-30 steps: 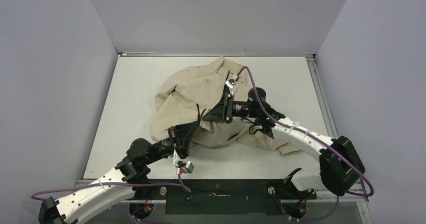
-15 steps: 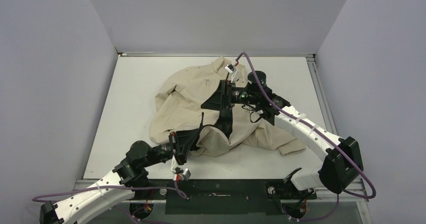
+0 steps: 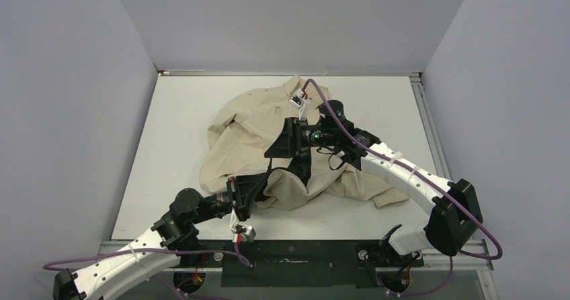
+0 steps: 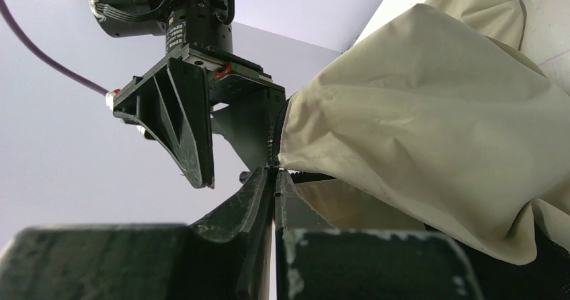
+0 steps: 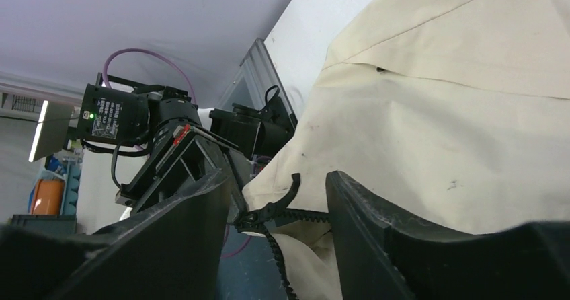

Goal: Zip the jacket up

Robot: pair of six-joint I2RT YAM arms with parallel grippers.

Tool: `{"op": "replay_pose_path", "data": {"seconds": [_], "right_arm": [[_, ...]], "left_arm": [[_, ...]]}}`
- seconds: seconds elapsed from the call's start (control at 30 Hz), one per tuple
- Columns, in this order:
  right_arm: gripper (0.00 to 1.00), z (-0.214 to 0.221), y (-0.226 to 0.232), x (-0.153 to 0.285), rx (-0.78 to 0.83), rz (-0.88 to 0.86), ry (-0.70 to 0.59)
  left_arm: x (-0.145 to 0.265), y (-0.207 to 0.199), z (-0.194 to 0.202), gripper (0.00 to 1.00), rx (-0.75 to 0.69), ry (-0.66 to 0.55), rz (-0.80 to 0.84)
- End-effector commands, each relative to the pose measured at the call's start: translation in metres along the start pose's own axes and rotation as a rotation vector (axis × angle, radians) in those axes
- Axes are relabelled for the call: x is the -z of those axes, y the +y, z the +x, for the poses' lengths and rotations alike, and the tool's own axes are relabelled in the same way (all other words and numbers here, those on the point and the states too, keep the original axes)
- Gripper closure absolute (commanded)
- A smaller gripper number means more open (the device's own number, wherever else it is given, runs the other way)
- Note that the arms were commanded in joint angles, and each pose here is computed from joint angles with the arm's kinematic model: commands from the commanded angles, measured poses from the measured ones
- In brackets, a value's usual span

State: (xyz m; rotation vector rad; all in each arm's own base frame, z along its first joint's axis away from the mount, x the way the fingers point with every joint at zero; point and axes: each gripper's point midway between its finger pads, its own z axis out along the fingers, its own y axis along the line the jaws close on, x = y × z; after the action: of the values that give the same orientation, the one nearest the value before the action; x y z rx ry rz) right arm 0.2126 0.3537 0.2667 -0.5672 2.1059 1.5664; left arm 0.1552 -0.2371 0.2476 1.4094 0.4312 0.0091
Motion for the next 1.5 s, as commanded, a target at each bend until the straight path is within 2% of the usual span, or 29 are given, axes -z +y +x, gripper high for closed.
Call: {"op": "replay_pose_path", "data": {"seconds": [0.0, 0.13, 0.2, 0.27, 0.47, 0.67, 0.83, 0.93, 1.0, 1.1, 1.23, 1.47], "right_arm": [[0.51, 0.001, 0.014, -0.012, 0.027, -0.033, -0.001], [0.71, 0.008, 0.017, -0.018, 0.024, -0.034, 0.013], [0.86, 0.009, 0.016, -0.019, 0.021, -0.028, 0.011], [0.94, 0.007, 0.014, -0.017, 0.029, -0.013, -0.002], [0.95, -0.015, -0.016, 0.007, 0.033, 0.095, -0.077], [0.95, -0.014, -0.039, 0.007, 0.103, 0.197, -0.066], [0.95, -0.018, -0.035, 0.003, 0.130, 0.169, -0.072], [0.95, -0.019, -0.021, -0.001, 0.143, 0.121, -0.070], [0.95, -0.017, -0.018, -0.001, 0.139, 0.106, -0.064], [0.95, -0.017, -0.012, 0.000, 0.134, 0.085, -0.072], [0.95, -0.017, -0.007, 0.000, 0.127, 0.062, -0.076], [0.95, -0.014, -0.001, 0.002, 0.121, 0.026, -0.068]], "left_arm": [[-0.001, 0.011, -0.006, 1.00, -0.021, -0.022, -0.032], [-0.001, 0.010, -0.005, 1.00, -0.025, -0.019, -0.026], [-0.001, 0.011, -0.004, 1.00, -0.029, -0.014, -0.028], [-0.001, 0.012, -0.005, 1.00, -0.033, -0.014, -0.028], [-0.002, 0.012, -0.005, 1.00, -0.041, -0.018, -0.024], [-0.002, 0.012, -0.007, 1.00, -0.054, -0.024, -0.018], [-0.003, 0.016, -0.009, 1.00, -0.030, -0.028, -0.019], [-0.002, 0.015, -0.001, 0.85, 0.017, 0.018, -0.017], [-0.001, 0.013, 0.007, 0.68, 0.050, 0.062, -0.016], [0.000, 0.009, 0.017, 0.57, 0.111, 0.117, -0.009], [-0.003, 0.010, 0.022, 0.50, 0.172, 0.147, -0.007], [-0.009, 0.016, 0.038, 0.50, 0.137, 0.219, -0.028]]}}
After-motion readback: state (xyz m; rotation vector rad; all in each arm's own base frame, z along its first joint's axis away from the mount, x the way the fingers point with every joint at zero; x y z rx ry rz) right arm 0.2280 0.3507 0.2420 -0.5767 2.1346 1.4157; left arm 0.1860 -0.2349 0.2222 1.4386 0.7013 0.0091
